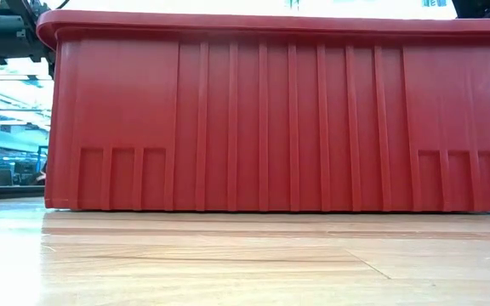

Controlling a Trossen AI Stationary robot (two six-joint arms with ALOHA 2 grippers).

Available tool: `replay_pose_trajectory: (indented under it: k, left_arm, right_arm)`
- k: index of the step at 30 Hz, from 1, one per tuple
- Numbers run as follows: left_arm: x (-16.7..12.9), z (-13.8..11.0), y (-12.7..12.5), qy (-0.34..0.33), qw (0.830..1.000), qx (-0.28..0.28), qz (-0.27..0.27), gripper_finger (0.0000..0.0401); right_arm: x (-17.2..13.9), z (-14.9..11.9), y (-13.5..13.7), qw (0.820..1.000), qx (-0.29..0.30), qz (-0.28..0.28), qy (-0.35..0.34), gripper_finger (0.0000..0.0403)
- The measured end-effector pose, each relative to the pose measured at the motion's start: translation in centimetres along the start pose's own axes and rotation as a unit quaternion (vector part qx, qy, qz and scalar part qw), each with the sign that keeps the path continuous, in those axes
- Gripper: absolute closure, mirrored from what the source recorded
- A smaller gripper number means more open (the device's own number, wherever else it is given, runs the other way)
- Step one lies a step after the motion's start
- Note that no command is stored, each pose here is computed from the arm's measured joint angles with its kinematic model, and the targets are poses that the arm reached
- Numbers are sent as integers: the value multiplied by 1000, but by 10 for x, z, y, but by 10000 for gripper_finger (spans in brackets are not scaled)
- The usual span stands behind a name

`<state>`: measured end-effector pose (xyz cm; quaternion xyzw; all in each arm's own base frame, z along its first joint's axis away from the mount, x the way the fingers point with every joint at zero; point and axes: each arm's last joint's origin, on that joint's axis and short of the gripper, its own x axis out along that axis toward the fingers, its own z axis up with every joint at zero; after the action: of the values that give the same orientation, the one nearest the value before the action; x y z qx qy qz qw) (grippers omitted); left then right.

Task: Pick and place slides into bin
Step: Return to Home Position

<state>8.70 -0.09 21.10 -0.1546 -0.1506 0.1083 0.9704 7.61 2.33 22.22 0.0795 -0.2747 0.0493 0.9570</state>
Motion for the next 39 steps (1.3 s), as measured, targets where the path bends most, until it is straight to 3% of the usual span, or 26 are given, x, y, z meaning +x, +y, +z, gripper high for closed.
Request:
replay_pose_trajectory:
  k: [9, 23, 33, 39]
  left_arm:
    - [0, 0, 0, 0, 1000, 0, 0, 373]
    - [0, 0, 0, 1, 1000, 0, -1, 400]
    - [0, 0, 0, 1, 1000, 0, -1, 374]
    - [0, 0, 0, 1, 1000, 0, -1, 378]
  right_arm:
    - [0, 0, 0, 1000, 0, 0, 0, 403]
    - [0, 0, 0, 1000, 0, 0, 0, 403]
    - [0, 0, 0, 1000, 0, 0, 0, 403]
    - [0, 0, 0, 1000, 0, 0, 0, 403]
